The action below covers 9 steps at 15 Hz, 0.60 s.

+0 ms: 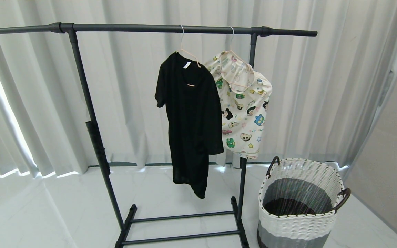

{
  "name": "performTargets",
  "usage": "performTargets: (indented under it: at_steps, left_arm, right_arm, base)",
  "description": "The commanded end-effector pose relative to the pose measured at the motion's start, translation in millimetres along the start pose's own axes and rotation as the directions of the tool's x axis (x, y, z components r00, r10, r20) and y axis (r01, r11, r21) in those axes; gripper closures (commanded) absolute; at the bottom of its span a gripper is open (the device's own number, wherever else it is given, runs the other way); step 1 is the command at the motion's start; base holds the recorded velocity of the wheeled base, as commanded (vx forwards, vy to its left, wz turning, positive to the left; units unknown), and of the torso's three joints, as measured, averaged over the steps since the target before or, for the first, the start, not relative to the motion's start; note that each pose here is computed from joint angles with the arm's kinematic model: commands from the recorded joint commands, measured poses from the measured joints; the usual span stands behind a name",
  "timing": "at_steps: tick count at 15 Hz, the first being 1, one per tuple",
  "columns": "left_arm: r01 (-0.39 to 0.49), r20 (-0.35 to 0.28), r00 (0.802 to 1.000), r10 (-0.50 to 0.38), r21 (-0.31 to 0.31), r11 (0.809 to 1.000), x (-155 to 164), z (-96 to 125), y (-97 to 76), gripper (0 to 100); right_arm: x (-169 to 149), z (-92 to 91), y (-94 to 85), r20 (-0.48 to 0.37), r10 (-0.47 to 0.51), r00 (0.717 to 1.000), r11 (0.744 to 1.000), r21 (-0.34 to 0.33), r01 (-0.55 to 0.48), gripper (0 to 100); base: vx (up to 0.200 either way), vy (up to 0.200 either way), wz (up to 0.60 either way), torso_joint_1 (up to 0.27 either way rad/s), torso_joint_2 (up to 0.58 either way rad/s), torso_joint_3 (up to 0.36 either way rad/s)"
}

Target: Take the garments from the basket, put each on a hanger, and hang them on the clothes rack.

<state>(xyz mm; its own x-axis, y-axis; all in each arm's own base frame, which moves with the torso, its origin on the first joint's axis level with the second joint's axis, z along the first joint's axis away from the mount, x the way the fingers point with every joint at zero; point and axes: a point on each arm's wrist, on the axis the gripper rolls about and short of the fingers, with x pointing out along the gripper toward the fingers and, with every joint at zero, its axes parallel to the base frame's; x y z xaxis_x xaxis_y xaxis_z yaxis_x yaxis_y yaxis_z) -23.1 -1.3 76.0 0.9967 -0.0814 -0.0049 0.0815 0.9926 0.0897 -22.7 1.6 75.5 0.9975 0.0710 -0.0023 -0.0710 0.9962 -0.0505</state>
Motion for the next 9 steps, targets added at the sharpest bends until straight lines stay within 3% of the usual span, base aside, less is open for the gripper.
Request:
performTargets:
  at_steps: [1, 9]
  left_arm:
    - [0.0, 0.0, 1.0, 0.0, 0.0, 1.0, 0.0, 0.0, 0.0, 0]
    - [0.001, 0.0, 1.0, -0.001, 0.0, 1.0, 0.0, 0.0, 0.0, 0]
  right_arm:
    - [-0.1, 0.0, 0.0, 0.002, 0.001, 1.0, 1.0, -0.002, -0.001, 0]
    - [-0.1, 0.0, -0.1, 0.002, -0.002, 1.0, 1.0, -0.006, 0.002, 0]
  base:
    - [0.0, 0.0, 0.0, 0.0, 0.0, 0.0]
    - [0.0, 0.0, 0.0, 0.0, 0.0, 0.0]
